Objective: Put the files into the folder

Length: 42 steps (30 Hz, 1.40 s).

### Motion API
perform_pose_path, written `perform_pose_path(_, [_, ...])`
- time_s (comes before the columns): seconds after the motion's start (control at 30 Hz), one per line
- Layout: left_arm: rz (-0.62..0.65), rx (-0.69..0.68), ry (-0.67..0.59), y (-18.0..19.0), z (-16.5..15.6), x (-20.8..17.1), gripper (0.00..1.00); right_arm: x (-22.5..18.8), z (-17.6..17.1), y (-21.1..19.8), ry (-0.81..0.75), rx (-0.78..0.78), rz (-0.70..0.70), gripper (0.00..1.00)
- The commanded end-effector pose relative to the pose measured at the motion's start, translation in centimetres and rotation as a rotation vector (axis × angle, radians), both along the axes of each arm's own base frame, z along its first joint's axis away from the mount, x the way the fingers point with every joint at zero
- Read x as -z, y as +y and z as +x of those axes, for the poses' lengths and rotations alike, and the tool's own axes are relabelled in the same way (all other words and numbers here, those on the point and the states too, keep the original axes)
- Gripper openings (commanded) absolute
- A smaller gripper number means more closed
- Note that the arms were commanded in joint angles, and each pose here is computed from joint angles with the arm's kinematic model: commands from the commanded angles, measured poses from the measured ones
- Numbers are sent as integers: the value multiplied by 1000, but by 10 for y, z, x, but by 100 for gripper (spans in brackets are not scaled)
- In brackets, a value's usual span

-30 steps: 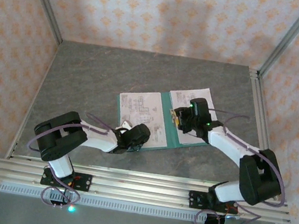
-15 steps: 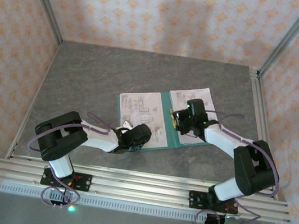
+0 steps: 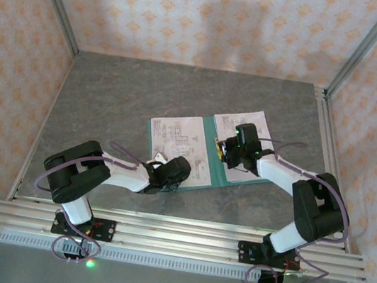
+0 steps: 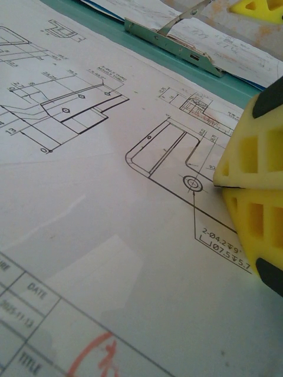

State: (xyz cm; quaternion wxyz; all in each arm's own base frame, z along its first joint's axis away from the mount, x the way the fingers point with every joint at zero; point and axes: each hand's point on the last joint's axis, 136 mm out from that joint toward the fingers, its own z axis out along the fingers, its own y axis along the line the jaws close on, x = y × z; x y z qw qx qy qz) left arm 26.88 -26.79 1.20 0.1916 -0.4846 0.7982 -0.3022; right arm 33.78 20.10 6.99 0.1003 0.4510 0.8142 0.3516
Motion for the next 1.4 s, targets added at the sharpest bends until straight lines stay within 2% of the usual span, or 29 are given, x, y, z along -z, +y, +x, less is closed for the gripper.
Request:
perform_pose_path(0.0, [225, 31, 192, 45, -46, 51, 0, -1, 8, -4, -8, 15, -14, 19])
perform_pose_path(0.8, [230, 3, 201, 50, -49, 52, 0, 37, -25, -24, 72, -3, -91, 0])
perform_pose_path(1.37, [234, -9, 203, 54, -51, 51, 0, 62, -41, -43, 115, 6, -127, 0])
